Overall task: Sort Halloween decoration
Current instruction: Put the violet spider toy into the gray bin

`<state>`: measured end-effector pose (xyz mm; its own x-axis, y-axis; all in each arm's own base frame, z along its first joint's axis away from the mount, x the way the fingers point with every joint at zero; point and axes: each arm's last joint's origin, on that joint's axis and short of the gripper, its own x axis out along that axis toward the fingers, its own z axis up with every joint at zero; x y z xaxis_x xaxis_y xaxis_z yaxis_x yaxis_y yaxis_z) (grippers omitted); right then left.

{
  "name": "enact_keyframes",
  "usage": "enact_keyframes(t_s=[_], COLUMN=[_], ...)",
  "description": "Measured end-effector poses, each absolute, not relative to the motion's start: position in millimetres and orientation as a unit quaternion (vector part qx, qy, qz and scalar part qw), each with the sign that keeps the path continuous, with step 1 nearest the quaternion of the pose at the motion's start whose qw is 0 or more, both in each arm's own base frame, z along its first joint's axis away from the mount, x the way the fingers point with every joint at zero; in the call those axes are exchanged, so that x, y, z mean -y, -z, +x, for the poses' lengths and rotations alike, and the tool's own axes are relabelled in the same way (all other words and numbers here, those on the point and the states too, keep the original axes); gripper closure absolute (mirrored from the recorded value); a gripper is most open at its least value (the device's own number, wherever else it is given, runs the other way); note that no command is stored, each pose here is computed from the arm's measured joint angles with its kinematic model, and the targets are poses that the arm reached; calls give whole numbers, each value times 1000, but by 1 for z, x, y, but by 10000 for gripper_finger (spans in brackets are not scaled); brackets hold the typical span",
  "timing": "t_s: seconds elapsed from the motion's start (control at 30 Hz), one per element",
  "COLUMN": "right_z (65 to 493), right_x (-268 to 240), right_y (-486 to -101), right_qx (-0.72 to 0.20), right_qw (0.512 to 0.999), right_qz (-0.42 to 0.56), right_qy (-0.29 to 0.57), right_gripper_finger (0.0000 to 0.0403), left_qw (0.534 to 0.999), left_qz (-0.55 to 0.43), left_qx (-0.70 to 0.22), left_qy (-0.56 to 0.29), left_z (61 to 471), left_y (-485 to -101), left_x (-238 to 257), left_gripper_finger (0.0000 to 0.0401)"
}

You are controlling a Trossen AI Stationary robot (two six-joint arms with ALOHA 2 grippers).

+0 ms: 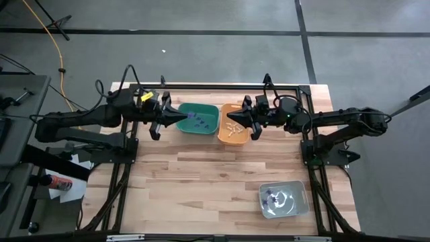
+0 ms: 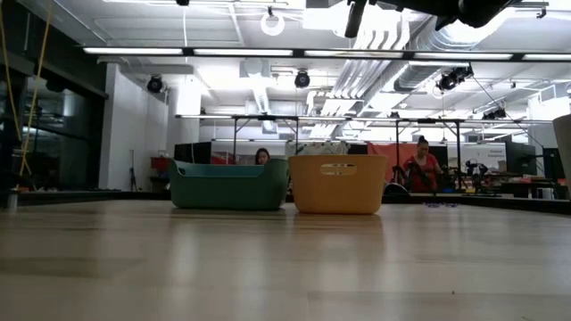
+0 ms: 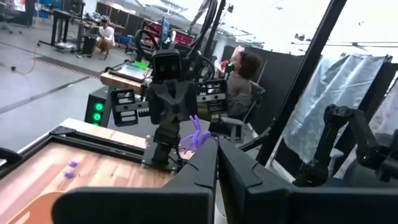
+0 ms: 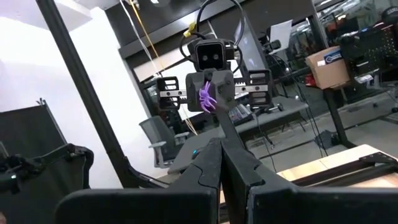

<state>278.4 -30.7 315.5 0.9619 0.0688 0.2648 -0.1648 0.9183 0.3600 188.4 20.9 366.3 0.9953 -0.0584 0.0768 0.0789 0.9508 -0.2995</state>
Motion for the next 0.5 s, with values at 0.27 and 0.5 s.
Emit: enact_keyframes(t_s=[0.27, 0.5], right_z=[278, 308], right_x=[31, 21], right_y=[-316, -333], right_qx=[129, 46], right_qw=[966, 974], right_qz=[217, 216], right_qy=[-59, -47], right_gripper_finger=[403, 385], left_qw=[986, 986], left_qz=[-156, -159], left_qx=[37, 18], left_qy=[35, 41], left_z=[189, 212], left_y=[-367, -356], left_x=[-21, -24], left_gripper_finger=[401, 401])
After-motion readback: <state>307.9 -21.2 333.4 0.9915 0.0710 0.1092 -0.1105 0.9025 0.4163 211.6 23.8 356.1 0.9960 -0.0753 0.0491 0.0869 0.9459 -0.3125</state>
